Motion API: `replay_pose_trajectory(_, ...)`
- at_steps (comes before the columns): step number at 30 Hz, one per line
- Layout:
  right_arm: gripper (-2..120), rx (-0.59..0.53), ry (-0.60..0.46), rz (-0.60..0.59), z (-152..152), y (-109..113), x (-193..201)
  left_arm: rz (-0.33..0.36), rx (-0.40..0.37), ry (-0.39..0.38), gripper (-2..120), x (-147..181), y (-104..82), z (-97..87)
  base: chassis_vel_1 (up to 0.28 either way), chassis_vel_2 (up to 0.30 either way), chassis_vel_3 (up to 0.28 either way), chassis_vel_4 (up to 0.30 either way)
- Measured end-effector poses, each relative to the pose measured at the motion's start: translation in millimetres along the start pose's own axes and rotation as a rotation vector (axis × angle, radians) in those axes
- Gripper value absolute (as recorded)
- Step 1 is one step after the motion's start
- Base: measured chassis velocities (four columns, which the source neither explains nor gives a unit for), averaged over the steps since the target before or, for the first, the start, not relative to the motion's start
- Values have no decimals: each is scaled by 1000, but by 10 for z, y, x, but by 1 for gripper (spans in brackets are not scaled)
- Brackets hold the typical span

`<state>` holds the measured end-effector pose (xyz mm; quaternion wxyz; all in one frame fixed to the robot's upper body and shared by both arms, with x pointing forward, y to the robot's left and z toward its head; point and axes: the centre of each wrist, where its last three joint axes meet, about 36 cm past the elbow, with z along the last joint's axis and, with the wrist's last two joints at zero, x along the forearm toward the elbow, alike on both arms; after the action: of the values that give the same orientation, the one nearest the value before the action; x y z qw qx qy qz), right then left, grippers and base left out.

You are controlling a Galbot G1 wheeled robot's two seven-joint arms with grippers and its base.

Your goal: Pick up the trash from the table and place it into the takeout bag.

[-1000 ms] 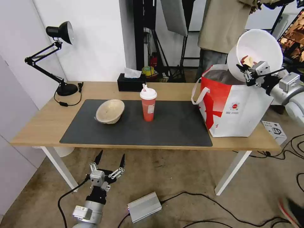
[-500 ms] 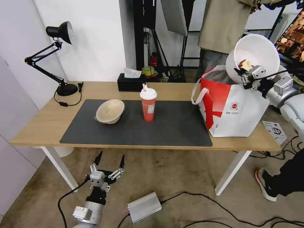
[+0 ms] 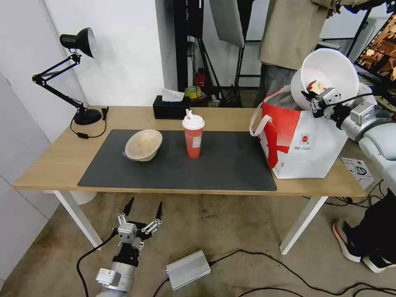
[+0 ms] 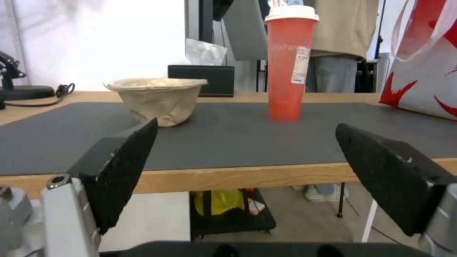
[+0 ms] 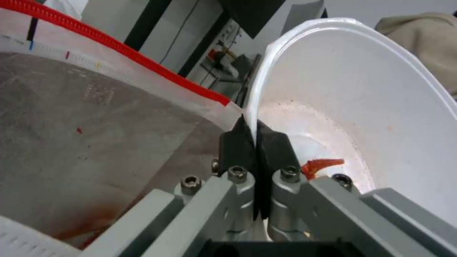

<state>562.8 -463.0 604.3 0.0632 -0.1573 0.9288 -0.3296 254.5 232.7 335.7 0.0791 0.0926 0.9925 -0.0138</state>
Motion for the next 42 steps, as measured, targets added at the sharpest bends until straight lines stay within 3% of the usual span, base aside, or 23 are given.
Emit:
replay_pose_trajectory(8,1,5,-2,1,-17,-4,8,1,1,-4,100,-19,-2,2,0,0,0,0)
replay_pose_trajectory(11,16,6,-1,0,-18,4,16,1,1,-4,100,-21,-3,2,0,0,0,0)
replay_pose_trajectory(17,32,9,-1,-2,-40,14,33,2,1,-4,100,-15,-3,1,0,0,0,0)
replay_pose_trajectory(31,88,11,1,3,-58,16,102,6,-4,-12,100,-21,-4,-42,0,0,0,0)
replay_pose_trajectory(35,98,10,2,6,-55,21,120,7,-5,-13,100,-25,-6,-53,0,0,0,0)
replay_pose_trajectory(42,100,16,-5,12,-96,15,140,9,-6,-18,100,-39,-13,-74,0,0,0,0)
